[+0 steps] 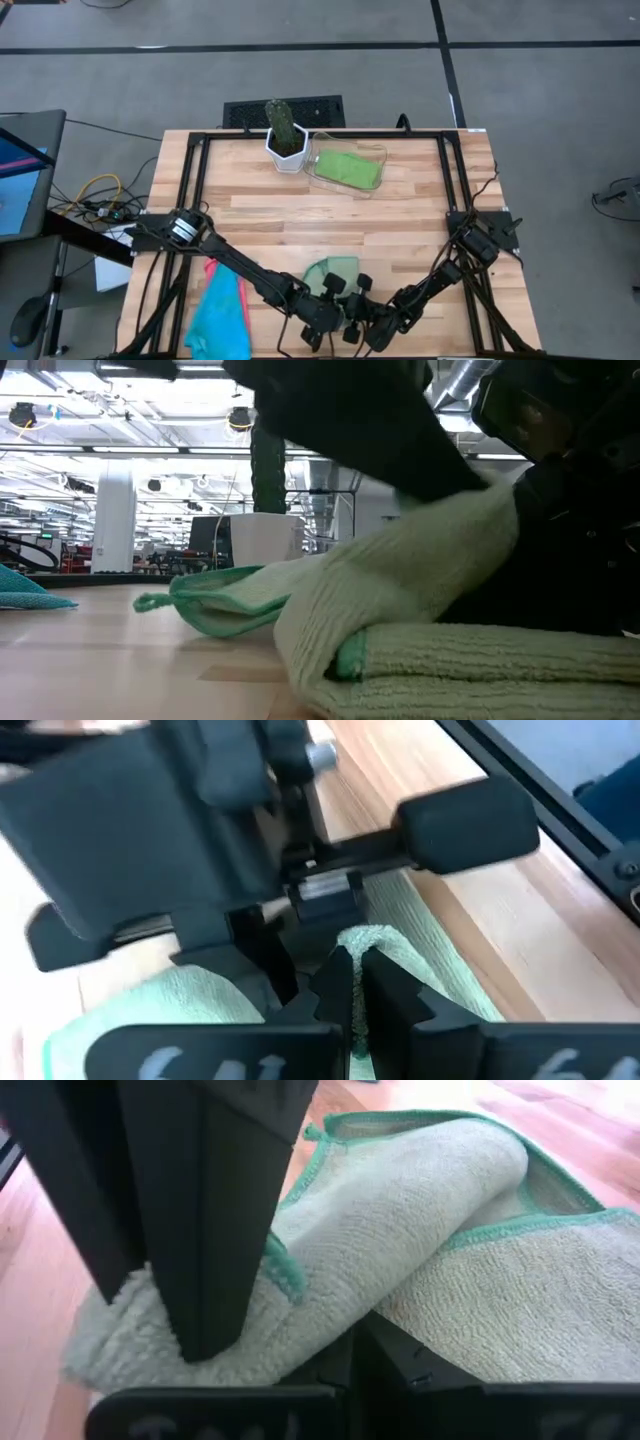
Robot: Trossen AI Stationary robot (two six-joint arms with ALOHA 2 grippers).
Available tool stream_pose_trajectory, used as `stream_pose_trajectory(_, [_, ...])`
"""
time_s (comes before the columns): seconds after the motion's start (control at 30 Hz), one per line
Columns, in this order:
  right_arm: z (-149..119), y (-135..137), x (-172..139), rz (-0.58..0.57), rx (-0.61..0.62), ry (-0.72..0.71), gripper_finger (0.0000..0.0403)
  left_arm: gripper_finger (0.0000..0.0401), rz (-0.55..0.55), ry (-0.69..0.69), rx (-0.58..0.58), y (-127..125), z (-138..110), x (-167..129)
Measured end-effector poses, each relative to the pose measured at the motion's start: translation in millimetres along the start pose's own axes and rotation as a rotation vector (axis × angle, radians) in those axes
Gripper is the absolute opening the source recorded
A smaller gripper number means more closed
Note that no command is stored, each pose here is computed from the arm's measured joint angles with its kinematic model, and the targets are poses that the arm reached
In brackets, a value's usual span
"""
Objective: Fold microfiber towels
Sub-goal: Fold the light green towel
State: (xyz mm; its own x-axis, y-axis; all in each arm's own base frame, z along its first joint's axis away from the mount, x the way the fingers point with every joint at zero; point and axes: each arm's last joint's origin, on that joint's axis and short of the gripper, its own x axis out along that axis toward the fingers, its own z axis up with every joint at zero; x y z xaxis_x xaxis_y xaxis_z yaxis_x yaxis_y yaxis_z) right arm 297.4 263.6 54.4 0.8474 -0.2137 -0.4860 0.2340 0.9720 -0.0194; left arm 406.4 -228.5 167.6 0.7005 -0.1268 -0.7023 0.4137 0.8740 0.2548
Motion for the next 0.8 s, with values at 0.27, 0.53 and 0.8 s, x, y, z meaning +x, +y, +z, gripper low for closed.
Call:
stream_pose_trajectory(0.27, [20, -1, -27, 0.020, -0.087, 0.039, 0.0062, 0.0005, 0.006, -0.017, -0.010, 0, 2, 0])
stream_pose_trajectory(0.53, [28, 15, -74, 0.011, -0.064, -0.085, 0.0078, 0.0005, 0.006, -0.045, -0.016, 0, 5, -1])
stream_pose_trajectory(0.8, [-16, 23, -65, -0.004, 0.075, -0.058, 0.0074, 0.0005, -0.006, -0.085, -0.004, 2, 8, -1])
